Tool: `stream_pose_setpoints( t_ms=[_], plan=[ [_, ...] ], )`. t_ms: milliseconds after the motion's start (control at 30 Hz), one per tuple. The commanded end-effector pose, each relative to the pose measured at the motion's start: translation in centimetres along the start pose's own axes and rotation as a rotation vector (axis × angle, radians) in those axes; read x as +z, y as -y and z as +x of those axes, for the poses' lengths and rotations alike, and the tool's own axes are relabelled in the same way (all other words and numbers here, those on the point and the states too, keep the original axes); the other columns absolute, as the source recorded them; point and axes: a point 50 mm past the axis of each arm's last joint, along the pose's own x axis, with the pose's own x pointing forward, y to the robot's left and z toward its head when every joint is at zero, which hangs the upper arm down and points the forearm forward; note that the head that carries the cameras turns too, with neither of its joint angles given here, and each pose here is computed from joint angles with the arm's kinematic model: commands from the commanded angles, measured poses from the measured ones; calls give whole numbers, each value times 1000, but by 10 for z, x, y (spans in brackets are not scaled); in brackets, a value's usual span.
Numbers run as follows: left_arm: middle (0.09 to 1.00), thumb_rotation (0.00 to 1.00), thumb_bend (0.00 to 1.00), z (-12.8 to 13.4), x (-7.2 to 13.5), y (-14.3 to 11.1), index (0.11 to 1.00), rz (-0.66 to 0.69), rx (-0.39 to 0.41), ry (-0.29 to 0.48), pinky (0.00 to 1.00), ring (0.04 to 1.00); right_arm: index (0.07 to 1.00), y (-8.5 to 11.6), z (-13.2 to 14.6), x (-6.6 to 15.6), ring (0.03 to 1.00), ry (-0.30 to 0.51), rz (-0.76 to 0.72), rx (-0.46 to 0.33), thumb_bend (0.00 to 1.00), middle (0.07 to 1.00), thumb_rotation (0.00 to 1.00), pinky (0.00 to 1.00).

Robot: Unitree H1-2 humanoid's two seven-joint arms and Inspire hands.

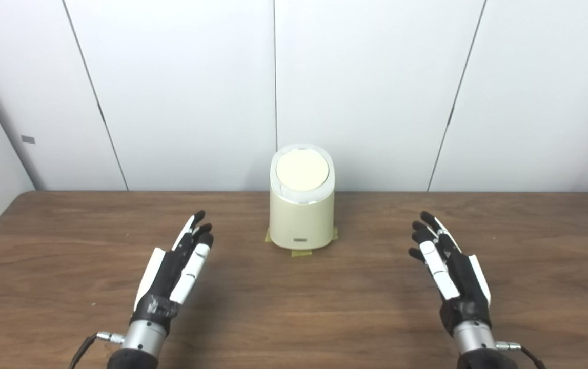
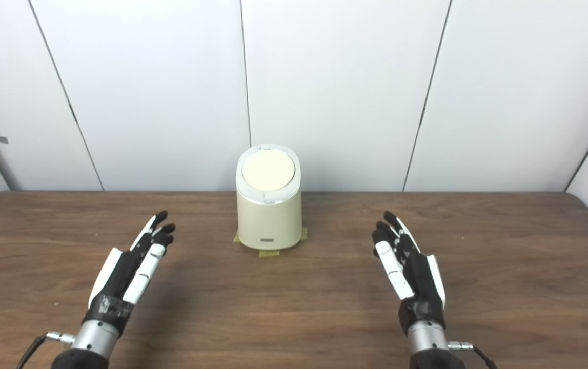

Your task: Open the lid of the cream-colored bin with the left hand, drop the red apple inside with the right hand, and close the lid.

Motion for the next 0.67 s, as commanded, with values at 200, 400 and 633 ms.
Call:
stream_pose_setpoints(
  t_ms=[200, 400, 633],
  plan=[
    [928, 1000, 555, -15, 4, -20, 981, -80, 81, 81, 944, 931, 879, 11, -12, 16, 859, 88, -22, 14, 602, 860, 485, 761],
    [926, 981, 541, -21, 10, -18, 975, -121, 68, 60, 964, 931, 913, 16, -20, 26, 894, 91, -120, 57, 744, 876, 386, 839],
    [920, 957, 586, -24, 20, -22, 958, -89, 46, 61, 920, 924, 908, 16, -16, 31, 888, 83, -143, 59, 846, 869, 269, 829]
  ],
)
